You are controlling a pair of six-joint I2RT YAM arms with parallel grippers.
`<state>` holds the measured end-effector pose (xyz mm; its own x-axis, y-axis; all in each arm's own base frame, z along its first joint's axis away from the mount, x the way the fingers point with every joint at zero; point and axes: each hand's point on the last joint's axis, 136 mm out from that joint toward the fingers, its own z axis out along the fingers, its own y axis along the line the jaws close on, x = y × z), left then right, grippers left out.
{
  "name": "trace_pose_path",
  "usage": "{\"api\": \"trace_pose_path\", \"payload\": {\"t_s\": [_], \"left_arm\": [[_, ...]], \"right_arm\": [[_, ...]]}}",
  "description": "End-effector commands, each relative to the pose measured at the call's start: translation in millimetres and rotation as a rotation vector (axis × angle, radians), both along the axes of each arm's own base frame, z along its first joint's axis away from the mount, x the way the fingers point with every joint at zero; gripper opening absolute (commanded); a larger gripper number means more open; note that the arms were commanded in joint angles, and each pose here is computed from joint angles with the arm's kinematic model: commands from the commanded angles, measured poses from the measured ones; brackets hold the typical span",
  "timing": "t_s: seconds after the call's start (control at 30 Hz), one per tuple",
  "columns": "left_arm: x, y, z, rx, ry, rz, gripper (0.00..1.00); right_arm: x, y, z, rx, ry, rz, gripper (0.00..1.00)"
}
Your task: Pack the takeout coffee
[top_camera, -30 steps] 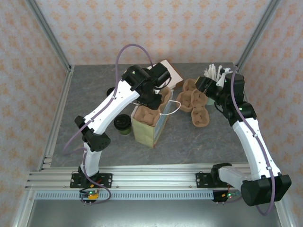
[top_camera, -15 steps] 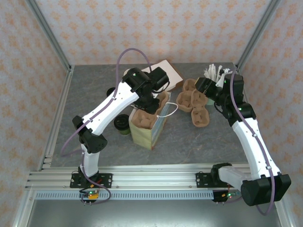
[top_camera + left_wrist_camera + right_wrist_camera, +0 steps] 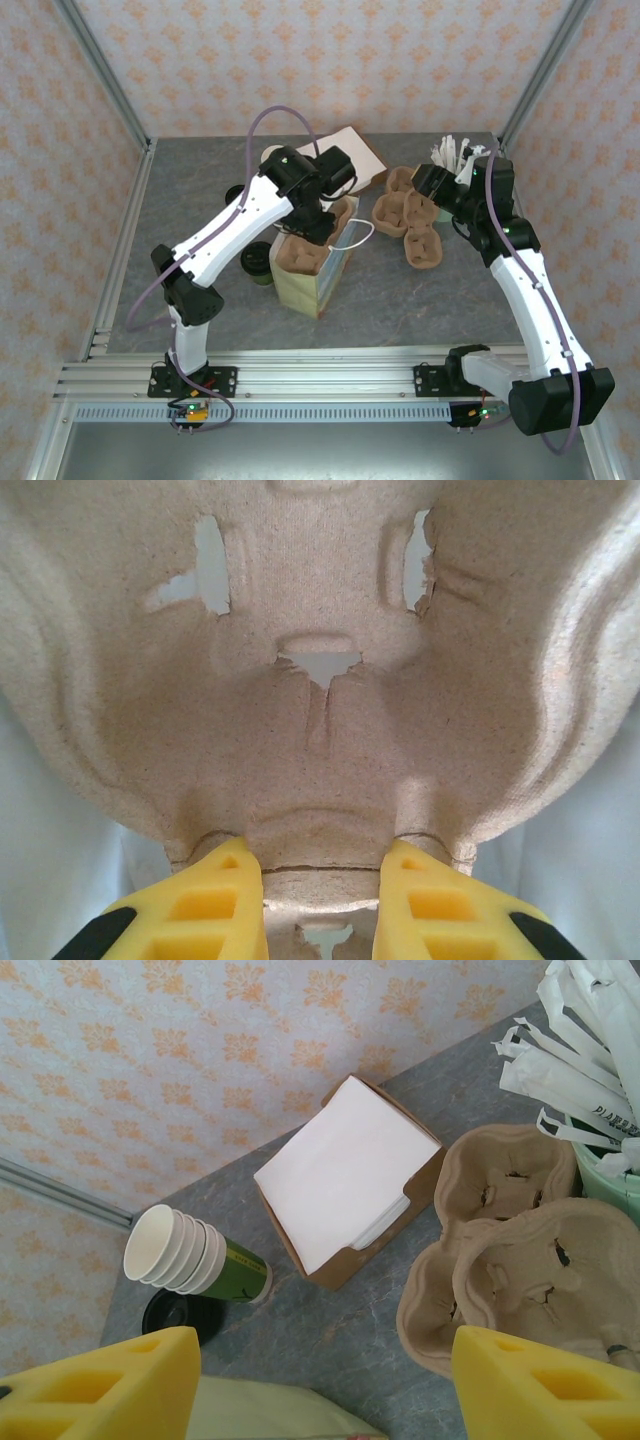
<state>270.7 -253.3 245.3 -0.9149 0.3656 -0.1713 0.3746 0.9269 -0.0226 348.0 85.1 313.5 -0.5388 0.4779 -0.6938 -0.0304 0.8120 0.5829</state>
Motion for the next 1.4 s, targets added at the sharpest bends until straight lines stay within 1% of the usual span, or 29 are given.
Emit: {"api": "trace_pose_path", "payload": {"t_s": [0.0, 0.13, 0.3, 0.53, 1.0, 1.37], "left_arm": [[-26, 17, 3, 0.037, 0.067, -0.008, 0.20], [-26, 17, 3, 0.032, 0.067, -0.008, 0.20], [-25, 13, 15, -0.009, 0.036, -0.003, 0.19], [-30, 14, 31, -0.017, 0.008, -0.006, 0.19], [-51, 28, 7, 0.076, 0.122, -0.019, 0.18], [-53, 29, -12, 0.096, 0.152, -0.023, 0.18]], "right_arm": [[2, 2, 0, 0.013, -0.008, 0.000, 0.67], [3, 3, -1, 0.015, -0.006, 0.003, 0.68], [3, 5, -2, 0.023, -0.001, 0.016, 0.68], [5, 6, -6, 0.025, 0.011, 0.019, 0.68], [8, 7, -12, 0.024, 0.029, 0.021, 0.68], [7, 7, -15, 0.020, 0.037, 0.022, 0.68]]}}
